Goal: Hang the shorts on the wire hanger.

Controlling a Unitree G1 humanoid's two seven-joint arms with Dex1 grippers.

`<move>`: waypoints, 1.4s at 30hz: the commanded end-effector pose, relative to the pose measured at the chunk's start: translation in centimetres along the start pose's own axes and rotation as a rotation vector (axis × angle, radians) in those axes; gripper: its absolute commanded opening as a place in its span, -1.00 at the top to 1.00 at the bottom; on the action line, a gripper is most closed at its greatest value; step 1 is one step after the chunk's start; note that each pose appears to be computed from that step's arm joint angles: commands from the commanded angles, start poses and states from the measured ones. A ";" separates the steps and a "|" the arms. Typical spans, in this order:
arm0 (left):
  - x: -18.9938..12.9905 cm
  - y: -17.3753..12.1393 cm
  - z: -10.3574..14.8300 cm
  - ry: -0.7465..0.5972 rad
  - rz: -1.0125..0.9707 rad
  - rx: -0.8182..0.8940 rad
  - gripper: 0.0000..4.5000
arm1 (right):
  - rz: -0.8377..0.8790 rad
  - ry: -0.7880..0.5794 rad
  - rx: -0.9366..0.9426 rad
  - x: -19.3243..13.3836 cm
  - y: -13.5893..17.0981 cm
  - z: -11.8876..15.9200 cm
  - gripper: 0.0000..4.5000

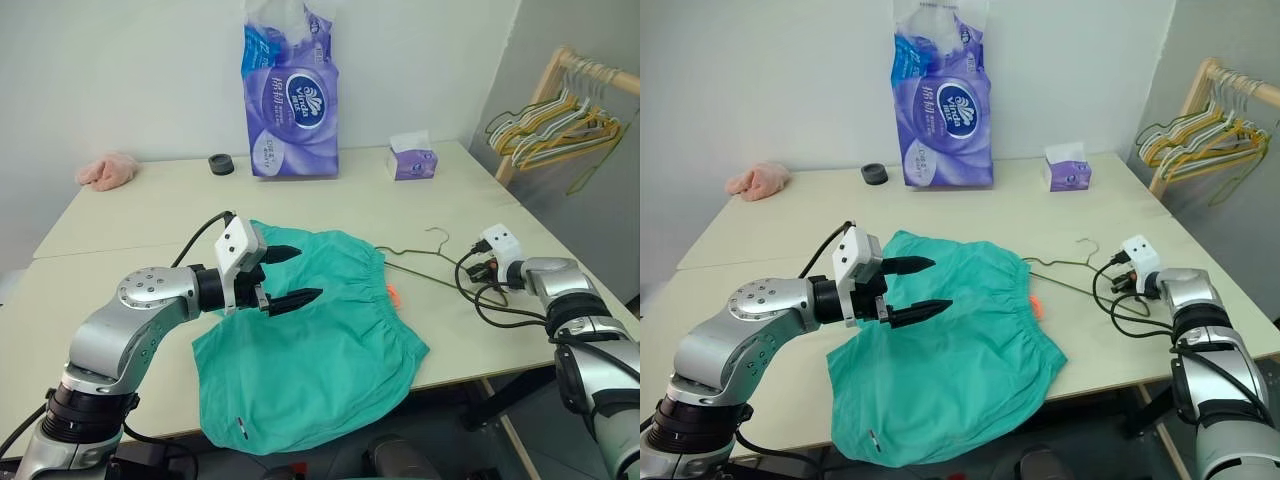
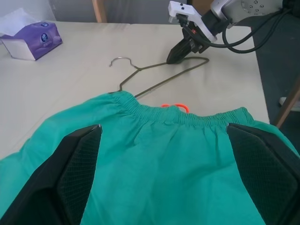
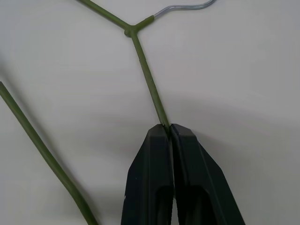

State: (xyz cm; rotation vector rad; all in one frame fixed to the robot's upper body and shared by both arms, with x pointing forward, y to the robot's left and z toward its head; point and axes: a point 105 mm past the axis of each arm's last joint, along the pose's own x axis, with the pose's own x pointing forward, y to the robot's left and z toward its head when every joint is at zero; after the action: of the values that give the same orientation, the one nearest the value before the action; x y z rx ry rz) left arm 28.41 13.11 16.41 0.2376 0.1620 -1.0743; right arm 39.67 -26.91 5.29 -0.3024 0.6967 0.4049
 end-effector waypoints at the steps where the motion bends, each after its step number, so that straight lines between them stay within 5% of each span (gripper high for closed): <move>1: -0.2 0.1 1.3 -0.046 0.001 0.027 -1.00 | 0.026 0.042 0.038 -0.3 0.1 -1.3 0.99; 6: -0.1 -0.6 1.1 -0.032 -0.039 0.024 -1.00 | 0.043 0.033 0.072 -0.3 0.5 -1.4 0.99; 17: 0.1 -0.9 1.0 -0.030 -0.047 0.029 -1.00 | -0.013 0.096 0.042 -0.3 0.1 -2.7 -0.53; 21: 0.2 -0.9 0.9 -0.028 -0.051 0.029 -1.00 | 0.040 0.152 0.040 -0.1 0.7 -3.4 -0.53; 24: 0.3 -0.9 0.9 -0.028 -0.054 0.032 -1.00 | 0.082 0.203 0.054 0.1 1.3 -4.0 -0.23; 32: 0.5 -1.1 0.7 -0.030 -0.050 0.038 -1.00 | 0.094 0.330 0.225 0.8 3.0 -7.5 0.96; 42: 0.3 -0.3 0.6 -0.038 0.007 0.047 -1.00 | -0.227 0.060 0.442 1.6 -0.2 -3.7 0.99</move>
State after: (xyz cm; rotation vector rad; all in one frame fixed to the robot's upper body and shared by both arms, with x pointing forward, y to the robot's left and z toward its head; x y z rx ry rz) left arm 27.93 12.59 15.61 0.2329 0.1640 -1.0916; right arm 39.42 -27.31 2.59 0.0109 0.7559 0.1046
